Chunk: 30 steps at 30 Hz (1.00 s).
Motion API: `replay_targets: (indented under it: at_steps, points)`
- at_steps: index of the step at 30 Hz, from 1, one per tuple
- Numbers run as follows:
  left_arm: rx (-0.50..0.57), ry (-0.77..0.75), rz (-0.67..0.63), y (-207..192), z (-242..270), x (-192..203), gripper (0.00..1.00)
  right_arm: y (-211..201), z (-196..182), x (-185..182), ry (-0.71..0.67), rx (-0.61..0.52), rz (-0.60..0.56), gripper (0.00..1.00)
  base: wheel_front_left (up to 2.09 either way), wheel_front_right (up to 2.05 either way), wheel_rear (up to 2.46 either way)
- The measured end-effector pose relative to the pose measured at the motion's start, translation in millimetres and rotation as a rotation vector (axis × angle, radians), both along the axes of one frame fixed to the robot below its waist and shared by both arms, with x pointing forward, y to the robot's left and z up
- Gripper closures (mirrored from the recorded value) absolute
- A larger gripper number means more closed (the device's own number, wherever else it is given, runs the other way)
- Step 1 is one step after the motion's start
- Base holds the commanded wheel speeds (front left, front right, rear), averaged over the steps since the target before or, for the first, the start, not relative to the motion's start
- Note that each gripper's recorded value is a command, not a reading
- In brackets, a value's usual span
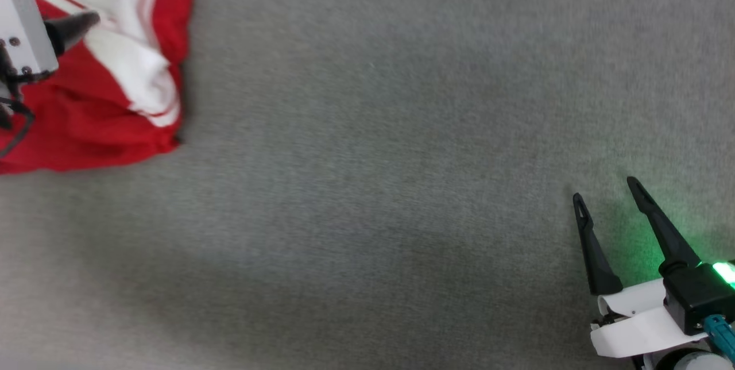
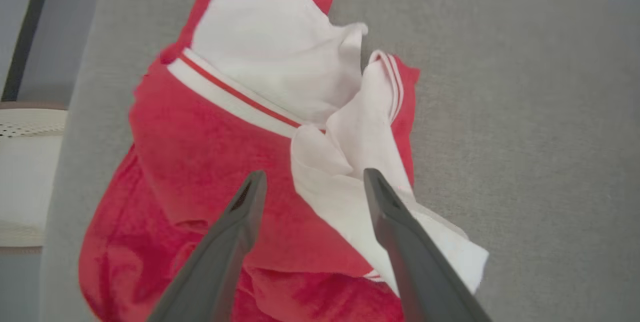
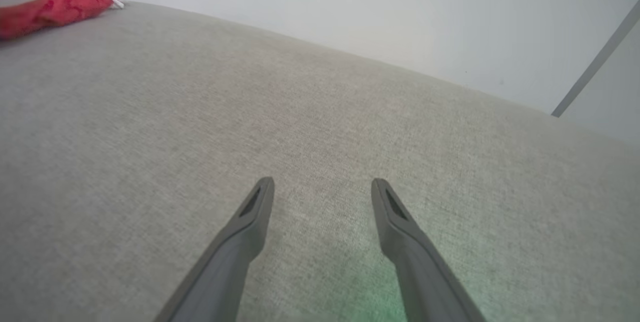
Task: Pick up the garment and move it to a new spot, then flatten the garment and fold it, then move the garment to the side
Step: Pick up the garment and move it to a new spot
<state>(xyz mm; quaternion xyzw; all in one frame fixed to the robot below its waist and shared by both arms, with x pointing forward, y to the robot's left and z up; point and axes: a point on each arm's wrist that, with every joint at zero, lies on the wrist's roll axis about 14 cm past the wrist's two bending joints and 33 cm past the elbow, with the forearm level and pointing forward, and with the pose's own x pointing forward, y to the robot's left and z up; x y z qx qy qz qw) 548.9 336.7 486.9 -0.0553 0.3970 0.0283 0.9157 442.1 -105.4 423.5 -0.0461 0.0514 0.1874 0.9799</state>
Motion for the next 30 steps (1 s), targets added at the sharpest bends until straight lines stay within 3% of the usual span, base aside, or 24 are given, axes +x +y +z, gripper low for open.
replay_targets:
  at_steps: [1,10,15,16,17,18,24,30]
  points:
    - [-0.001,0.103,-0.006,-3.7,-24.6,1.1,0.00,-4.2,-7.9,0.9,0.021,-0.005,-0.011,0.00,0.00,0.00,0.00]
    - [0.032,0.448,-0.004,-13.0,-104.2,-2.0,0.00,-19.4,-29.7,5.5,0.083,-0.017,-0.055,0.00,0.00,0.00,0.00]
    - [0.064,0.462,-0.001,-13.7,-117.8,8.9,0.00,-23.2,-35.7,6.6,0.101,-0.017,-0.068,0.00,0.00,0.00,0.00]
    - [0.059,0.465,0.011,-14.0,-122.2,9.9,0.08,-23.8,-36.9,6.5,0.104,-0.017,-0.070,0.00,0.00,0.00,0.00]
    - [0.050,0.472,0.015,-15.4,-126.8,10.1,0.72,-24.5,-38.5,6.3,0.110,-0.018,-0.073,0.00,0.00,0.00,0.00]
    - [0.033,0.472,0.027,-16.2,-130.1,10.6,1.00,-24.9,-39.2,6.3,0.112,-0.017,-0.076,0.00,0.00,0.00,0.00]
    - [0.025,0.415,0.027,-20.2,-123.0,20.4,1.00,-25.7,-36.7,6.0,0.108,-0.007,-0.089,0.00,0.00,0.00,0.00]
    - [0.081,0.289,0.008,-17.1,-71.4,35.7,1.00,-19.8,-27.0,1.5,0.095,0.019,-0.085,0.00,0.00,0.00,0.00]
